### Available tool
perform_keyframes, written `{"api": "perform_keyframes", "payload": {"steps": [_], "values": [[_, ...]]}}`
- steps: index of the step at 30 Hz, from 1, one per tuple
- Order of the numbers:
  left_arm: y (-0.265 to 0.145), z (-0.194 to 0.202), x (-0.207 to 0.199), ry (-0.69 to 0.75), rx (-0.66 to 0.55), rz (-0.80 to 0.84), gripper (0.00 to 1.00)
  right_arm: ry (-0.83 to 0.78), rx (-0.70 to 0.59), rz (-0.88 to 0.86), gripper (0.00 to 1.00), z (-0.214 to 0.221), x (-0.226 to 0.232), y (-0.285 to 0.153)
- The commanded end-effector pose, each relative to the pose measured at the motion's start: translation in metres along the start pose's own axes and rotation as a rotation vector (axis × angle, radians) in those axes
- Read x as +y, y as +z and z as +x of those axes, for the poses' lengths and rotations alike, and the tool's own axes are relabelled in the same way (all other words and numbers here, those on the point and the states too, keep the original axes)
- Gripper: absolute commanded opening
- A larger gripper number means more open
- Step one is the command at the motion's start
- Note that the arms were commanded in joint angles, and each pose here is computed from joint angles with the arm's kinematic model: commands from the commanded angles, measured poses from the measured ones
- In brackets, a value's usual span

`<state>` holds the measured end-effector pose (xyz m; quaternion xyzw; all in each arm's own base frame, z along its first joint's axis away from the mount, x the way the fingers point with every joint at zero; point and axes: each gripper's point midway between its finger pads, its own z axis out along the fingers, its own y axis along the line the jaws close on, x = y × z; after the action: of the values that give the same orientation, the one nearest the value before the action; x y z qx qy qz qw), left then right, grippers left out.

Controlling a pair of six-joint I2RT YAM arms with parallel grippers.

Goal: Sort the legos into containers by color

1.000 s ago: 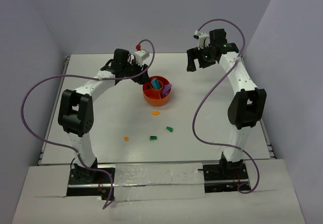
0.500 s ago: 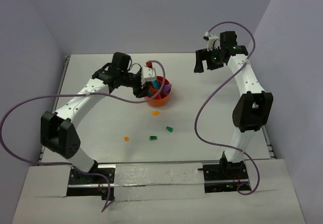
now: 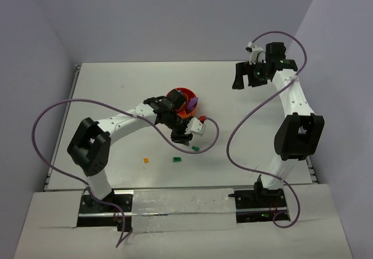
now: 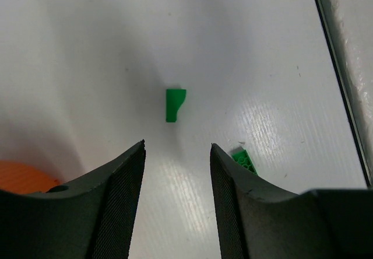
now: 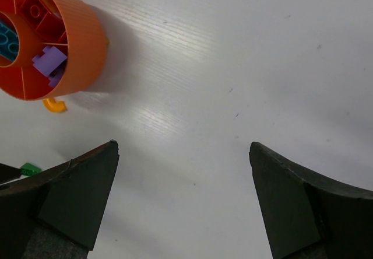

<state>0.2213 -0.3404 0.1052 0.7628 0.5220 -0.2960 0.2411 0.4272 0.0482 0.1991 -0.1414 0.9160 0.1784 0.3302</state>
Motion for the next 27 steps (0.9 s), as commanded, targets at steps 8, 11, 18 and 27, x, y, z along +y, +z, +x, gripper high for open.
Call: {"api": "perform_keyframes", "payload": {"steps": [8, 11, 18, 27], "values": [[0.054, 0.026, 0.015, 0.051, 0.091, -0.020, 0.55, -0.040, -0.094, 0.019, 1.00, -0.006, 0.006, -0.031], [0.062, 0.024, 0.022, 0.064, 0.087, -0.056, 0.55, -0.033, -0.092, 0.016, 1.00, -0.001, 0.007, -0.032], [0.072, 0.023, 0.015, 0.078, 0.079, -0.038, 0.55, -0.033, -0.086, 0.019, 1.00, 0.004, 0.006, -0.033], [0.086, 0.022, 0.000, 0.087, 0.065, 0.023, 0.54, -0.023, -0.082, 0.021, 1.00, 0.006, 0.003, -0.032]]}}
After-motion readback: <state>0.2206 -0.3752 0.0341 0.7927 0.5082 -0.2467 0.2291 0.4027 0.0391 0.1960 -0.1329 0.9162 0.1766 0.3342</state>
